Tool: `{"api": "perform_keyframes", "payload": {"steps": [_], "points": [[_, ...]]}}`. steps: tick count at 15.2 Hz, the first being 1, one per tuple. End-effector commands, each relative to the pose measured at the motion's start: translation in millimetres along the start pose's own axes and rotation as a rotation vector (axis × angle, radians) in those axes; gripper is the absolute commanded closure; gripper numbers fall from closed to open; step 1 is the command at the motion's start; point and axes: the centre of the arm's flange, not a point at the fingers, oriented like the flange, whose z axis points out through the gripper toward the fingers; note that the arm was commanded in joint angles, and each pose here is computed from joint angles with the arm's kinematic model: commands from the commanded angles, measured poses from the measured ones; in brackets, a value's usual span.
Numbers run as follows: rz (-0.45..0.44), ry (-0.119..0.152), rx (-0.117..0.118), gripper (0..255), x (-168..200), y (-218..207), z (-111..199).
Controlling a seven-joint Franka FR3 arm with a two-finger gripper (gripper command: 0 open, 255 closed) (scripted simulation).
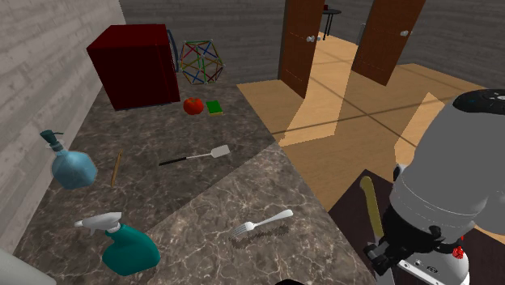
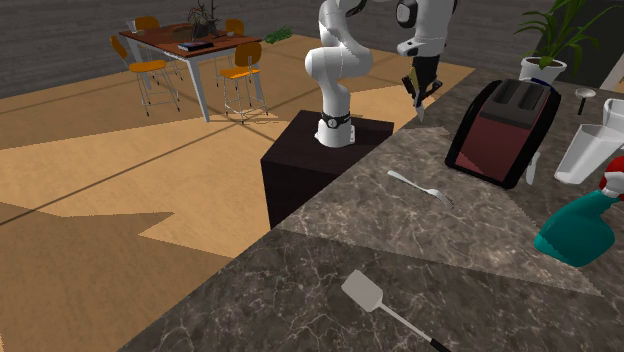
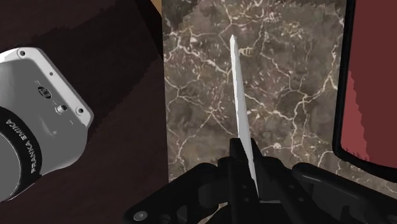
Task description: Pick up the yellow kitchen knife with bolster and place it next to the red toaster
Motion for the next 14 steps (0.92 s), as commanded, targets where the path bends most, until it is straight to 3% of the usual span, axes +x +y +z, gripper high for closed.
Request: {"api": "perform_keyframes", "payload": {"steps": [1, 14], "points": [[0.0, 0.0, 0.001, 255, 0.8, 0.7, 10.6], [0.0, 0.0, 0.001, 255, 7.6, 2.6, 78.8]]}}
